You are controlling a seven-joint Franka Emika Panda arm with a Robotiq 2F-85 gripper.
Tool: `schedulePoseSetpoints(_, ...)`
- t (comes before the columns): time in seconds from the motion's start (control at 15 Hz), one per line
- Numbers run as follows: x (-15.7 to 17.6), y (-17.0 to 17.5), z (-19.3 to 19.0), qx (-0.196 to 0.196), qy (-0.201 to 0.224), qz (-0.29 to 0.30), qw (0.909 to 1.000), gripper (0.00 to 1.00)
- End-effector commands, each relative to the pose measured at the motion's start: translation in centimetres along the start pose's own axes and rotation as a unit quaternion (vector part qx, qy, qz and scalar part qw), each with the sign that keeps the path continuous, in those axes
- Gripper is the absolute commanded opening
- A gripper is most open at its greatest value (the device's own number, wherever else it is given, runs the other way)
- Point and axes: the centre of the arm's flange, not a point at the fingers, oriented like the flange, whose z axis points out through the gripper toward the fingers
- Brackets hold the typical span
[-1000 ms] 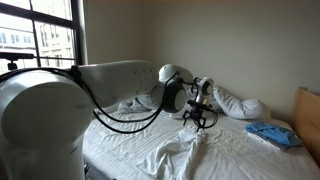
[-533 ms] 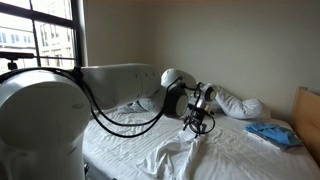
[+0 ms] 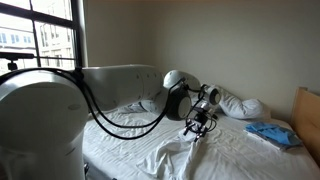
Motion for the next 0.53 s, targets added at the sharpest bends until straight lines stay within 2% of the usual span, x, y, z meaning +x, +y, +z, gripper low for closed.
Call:
schedulePoseSetpoints(0.0,-2.3,3.1,2.5,0.007,-0.060,0.031,0.9977,1.00)
schedulePoseSetpoints(0.2,-2.3,3.6,4.2,0.007,-0.103,0.016,0.9945,1.00)
schedulePoseSetpoints(0.47,-2.3,3.1,7.1,0.025,-0.131,0.003,0.9911,1.00)
